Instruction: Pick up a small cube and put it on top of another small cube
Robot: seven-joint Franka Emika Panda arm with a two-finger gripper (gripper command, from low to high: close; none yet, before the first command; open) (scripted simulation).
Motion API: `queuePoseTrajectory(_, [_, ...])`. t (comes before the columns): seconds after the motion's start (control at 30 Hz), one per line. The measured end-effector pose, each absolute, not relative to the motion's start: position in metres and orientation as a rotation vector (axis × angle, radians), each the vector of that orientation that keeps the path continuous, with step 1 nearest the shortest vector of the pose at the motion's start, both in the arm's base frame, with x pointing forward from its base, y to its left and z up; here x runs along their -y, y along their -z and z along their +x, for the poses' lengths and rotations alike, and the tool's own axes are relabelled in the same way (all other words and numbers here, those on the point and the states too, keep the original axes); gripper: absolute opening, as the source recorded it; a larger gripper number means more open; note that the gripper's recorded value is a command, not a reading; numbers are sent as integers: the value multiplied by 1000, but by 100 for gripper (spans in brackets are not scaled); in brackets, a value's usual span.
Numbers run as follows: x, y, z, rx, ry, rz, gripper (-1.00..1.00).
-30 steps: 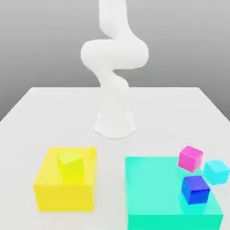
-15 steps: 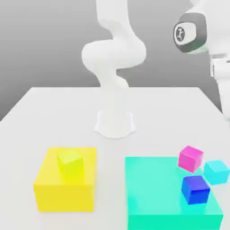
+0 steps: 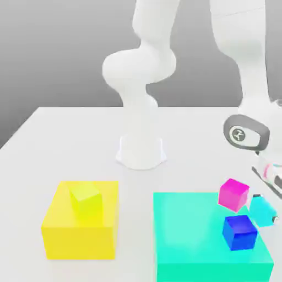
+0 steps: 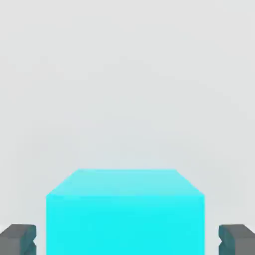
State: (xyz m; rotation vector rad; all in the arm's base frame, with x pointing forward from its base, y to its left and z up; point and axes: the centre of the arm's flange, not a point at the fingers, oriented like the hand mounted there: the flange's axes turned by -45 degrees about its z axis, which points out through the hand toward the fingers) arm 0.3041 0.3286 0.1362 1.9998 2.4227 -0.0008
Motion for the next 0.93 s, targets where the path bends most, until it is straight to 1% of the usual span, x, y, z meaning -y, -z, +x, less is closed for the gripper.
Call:
queuePoseTrajectory(0.13, [-329, -137, 304, -2423, 2, 1999, -100])
queuePoseTrajectory(0.3, [-329, -189, 304, -2423, 2, 1999, -100])
queuePoseTrajectory(0.33, [-325, -200, 313, -2405, 2, 2019, -100])
queuePoseTrajectory(0.43, [-300, -239, 364, -2295, 3, 2137, -100])
queuePoseTrajectory(0.53, [-249, -282, 422, -2139, 3, 2294, -100])
queuePoseTrajectory(0.63, [-197, -323, 463, -2004, 2, 2420, -100])
queuePoseTrajectory(0.67, [-184, -320, 470, -1971, 2, 2449, -100])
queuePoseTrajectory(0.73, [-194, -297, 468, -1998, 2, 2428, -100])
queuePoseTrajectory(0.77, [-195, -283, 467, -2002, 2, 2424, 100])
queuePoseTrajectory(0.93, [-195, -283, 467, -2002, 2, 2424, 100])
